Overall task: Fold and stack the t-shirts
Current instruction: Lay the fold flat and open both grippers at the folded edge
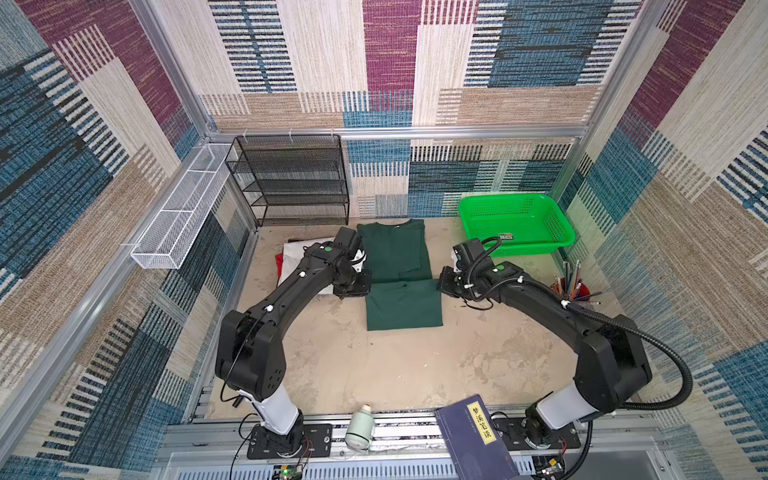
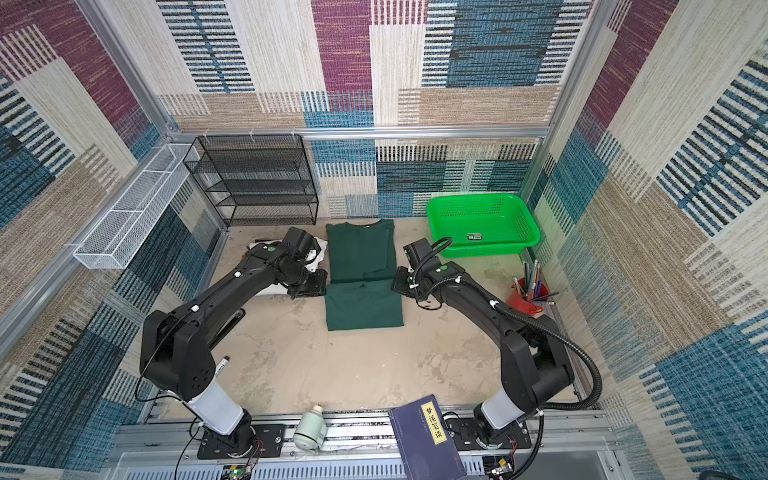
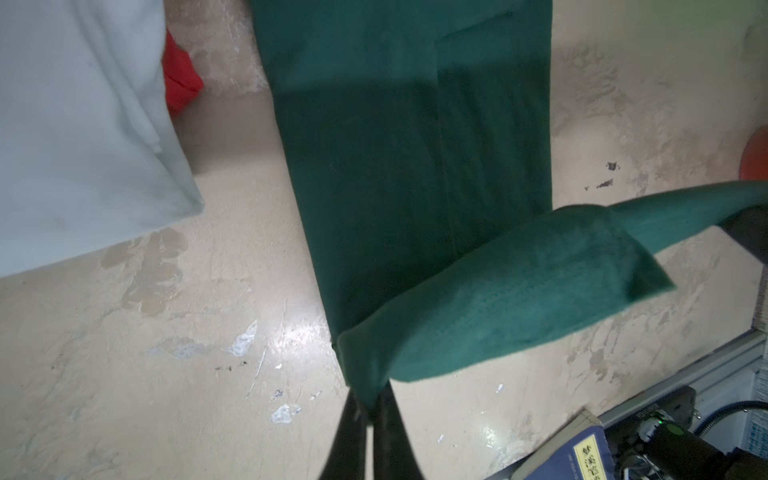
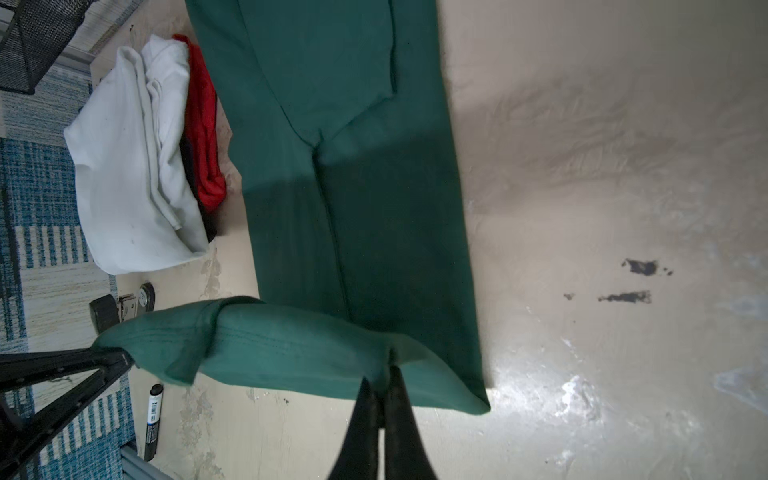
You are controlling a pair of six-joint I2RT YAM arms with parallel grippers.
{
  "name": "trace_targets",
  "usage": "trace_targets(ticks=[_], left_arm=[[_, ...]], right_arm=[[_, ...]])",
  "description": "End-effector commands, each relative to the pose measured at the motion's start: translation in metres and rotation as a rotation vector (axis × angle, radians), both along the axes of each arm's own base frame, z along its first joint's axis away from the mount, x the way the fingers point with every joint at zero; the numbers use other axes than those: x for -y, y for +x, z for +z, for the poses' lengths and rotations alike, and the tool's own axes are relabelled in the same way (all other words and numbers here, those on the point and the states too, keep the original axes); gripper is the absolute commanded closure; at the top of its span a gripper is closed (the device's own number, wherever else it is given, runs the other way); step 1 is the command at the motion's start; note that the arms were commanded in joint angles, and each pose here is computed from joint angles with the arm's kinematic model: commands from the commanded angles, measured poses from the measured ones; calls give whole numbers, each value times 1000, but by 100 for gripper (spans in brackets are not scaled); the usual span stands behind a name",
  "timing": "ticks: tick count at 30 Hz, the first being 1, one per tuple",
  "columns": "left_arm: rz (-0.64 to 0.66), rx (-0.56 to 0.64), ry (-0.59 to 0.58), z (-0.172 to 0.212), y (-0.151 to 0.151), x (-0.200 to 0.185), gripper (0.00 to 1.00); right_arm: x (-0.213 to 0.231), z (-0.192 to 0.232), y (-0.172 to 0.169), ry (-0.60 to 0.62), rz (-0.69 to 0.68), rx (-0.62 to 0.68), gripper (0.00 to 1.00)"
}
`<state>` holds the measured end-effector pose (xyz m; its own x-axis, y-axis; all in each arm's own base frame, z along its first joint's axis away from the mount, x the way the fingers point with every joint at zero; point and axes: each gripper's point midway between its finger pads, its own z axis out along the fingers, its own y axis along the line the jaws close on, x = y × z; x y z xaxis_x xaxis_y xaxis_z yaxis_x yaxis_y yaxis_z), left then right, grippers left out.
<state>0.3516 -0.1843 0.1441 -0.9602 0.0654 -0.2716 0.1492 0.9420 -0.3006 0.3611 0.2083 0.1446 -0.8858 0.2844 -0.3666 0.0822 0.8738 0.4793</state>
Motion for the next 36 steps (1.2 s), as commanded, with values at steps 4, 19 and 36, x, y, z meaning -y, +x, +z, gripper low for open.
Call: trace_targets(ticks=[4,19,36], left_arm=[[-14,7,-8,-3,20,-4,100],[-7,2,-35,-15,72,-5,100],[-3,-71,-46,-68,107,-1,100]], right_arm=[[-7,5,30,2,29,49,100],[-8,-19,74,-21,27,32,100],[-2,-77,106,-92,24,-49,100]])
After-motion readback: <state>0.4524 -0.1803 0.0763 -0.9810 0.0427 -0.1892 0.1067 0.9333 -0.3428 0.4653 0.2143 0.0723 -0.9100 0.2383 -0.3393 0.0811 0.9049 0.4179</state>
